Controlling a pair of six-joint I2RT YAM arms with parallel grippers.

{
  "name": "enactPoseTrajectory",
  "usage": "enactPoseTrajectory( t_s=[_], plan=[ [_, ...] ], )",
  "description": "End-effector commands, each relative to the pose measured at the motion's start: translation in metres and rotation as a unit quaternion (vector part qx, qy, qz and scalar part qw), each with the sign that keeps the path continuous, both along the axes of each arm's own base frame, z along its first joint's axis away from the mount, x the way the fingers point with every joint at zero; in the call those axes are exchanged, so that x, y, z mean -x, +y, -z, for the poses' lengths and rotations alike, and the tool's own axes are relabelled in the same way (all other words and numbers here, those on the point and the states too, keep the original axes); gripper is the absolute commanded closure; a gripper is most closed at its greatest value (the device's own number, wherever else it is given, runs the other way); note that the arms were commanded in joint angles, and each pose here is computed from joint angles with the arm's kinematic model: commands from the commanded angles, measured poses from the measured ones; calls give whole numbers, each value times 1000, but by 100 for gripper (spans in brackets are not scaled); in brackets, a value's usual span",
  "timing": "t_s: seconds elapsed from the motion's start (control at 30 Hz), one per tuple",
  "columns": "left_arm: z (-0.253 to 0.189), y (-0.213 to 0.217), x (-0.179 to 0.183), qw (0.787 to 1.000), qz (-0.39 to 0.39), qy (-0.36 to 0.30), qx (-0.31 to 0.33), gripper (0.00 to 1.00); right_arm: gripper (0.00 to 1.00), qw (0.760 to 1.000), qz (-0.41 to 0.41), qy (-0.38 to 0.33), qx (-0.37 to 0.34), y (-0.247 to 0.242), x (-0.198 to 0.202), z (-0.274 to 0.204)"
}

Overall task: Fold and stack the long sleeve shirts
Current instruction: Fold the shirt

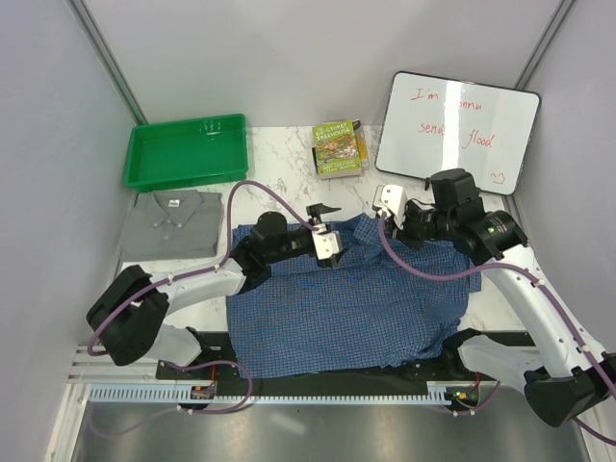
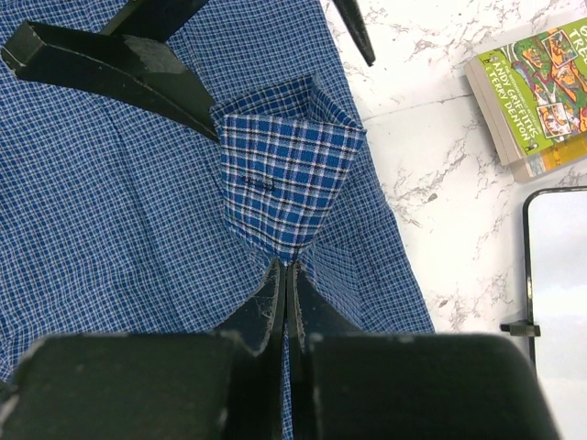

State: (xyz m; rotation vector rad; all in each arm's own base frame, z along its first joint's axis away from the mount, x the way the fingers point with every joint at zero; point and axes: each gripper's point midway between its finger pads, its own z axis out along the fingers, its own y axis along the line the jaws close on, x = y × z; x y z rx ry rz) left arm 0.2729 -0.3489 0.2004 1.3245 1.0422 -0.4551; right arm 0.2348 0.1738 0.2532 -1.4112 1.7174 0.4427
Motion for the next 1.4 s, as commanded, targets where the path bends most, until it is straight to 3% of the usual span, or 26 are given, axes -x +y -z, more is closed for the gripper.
enactPoseTrajectory(
  t_s=[0.0,0.07,0.17,0.37,0.43,0.47,0.53,0.6,0.67,0.9,0.97,1.2,1.37],
  plan=[
    [-40,-16,5,998,22,-20,52,0,100,1000,-20,-22,-5,3,6,-6],
    [-46,-19,6,998,25,-24,56,0,100,999,-23,-24,-4,2,8,-7],
    [-45,-25,8,998,35,-17,50,8,100,999,-28,-27,-6,3,10,-7],
    [-47,-30,20,996,74,-11,41,32,100,999,-37,-26,-2,2,16,-5],
    [-40,-31,29,995,96,4,25,63,100,999,-39,-32,-3,2,18,-7],
    [-47,-32,32,994,105,3,23,85,100,999,-41,-34,-3,2,18,-8],
    [-38,-30,44,991,127,37,-4,98,95,999,-34,-40,-2,0,17,-10],
    [-49,-27,57,987,156,42,-21,98,58,999,-24,-40,4,-4,17,-10],
    [-54,-16,83,976,203,58,-48,98,33,998,20,-48,22,-17,11,-8],
    [-52,-3,182,931,332,104,-110,98,13,982,155,-98,44,-69,16,-9],
    [-48,-5,195,924,343,124,-119,98,8,974,193,-109,44,-81,17,-13],
    [-46,-20,228,900,381,157,-140,98,3,950,277,-135,57,-108,4,-23],
    [-30,-22,237,893,365,199,-174,98,2,941,268,-198,54,-115,-5,-49]
  ],
)
